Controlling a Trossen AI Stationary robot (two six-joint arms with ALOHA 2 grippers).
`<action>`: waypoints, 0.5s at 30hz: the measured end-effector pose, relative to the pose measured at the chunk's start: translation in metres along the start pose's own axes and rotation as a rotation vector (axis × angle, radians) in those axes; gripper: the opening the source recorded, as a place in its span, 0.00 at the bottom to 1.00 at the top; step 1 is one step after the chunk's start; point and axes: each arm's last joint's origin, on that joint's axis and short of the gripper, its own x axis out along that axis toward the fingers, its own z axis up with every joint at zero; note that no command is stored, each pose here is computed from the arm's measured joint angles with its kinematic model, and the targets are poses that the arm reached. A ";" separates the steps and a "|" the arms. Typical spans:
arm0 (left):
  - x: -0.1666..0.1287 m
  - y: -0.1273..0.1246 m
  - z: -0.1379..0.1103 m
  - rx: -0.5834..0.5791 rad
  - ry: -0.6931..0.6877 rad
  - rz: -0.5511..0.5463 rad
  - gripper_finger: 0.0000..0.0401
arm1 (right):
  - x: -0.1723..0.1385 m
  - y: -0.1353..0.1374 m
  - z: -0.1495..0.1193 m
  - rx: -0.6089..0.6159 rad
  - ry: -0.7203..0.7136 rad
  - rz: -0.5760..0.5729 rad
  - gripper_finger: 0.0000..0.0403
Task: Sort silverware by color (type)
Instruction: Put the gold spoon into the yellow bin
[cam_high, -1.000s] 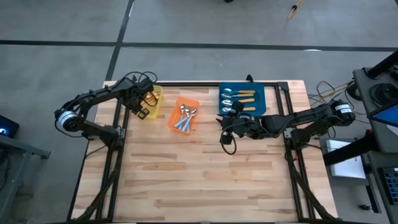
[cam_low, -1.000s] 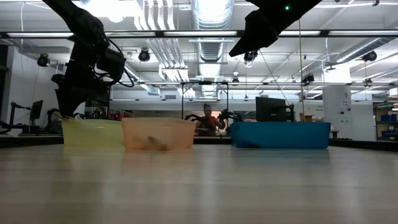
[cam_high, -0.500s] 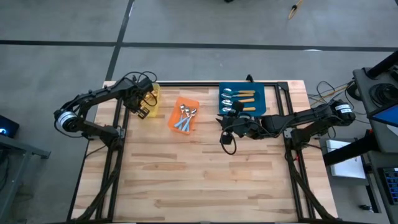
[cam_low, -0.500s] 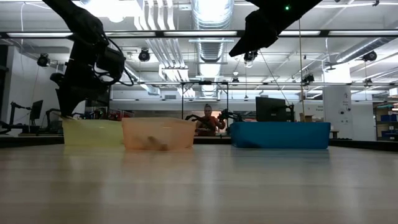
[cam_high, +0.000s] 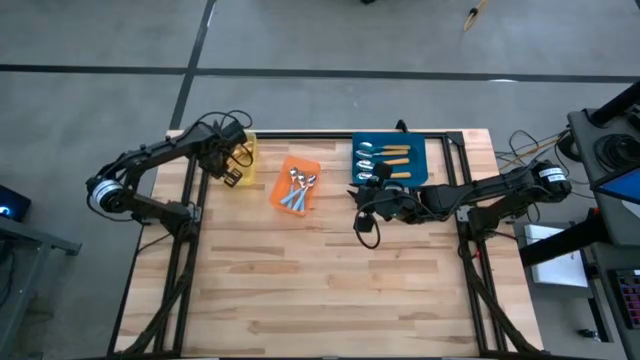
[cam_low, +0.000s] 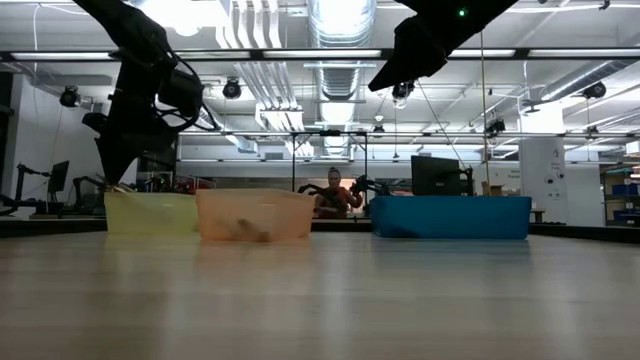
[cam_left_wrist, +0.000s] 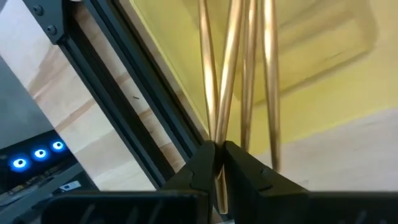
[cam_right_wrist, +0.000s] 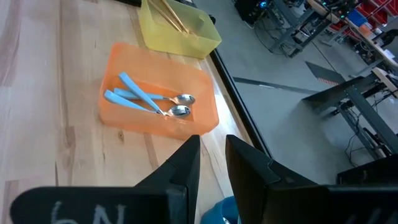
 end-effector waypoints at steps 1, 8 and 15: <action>-0.001 0.000 0.000 -0.006 0.000 -0.008 0.03 | 0.000 0.000 0.000 0.000 0.000 0.000 0.17; -0.004 -0.001 0.000 -0.026 0.008 -0.030 0.03 | 0.000 0.000 0.000 0.000 0.000 0.000 0.17; -0.005 -0.004 0.000 -0.014 0.011 -0.064 0.03 | 0.000 0.000 0.000 0.000 0.000 -0.001 0.17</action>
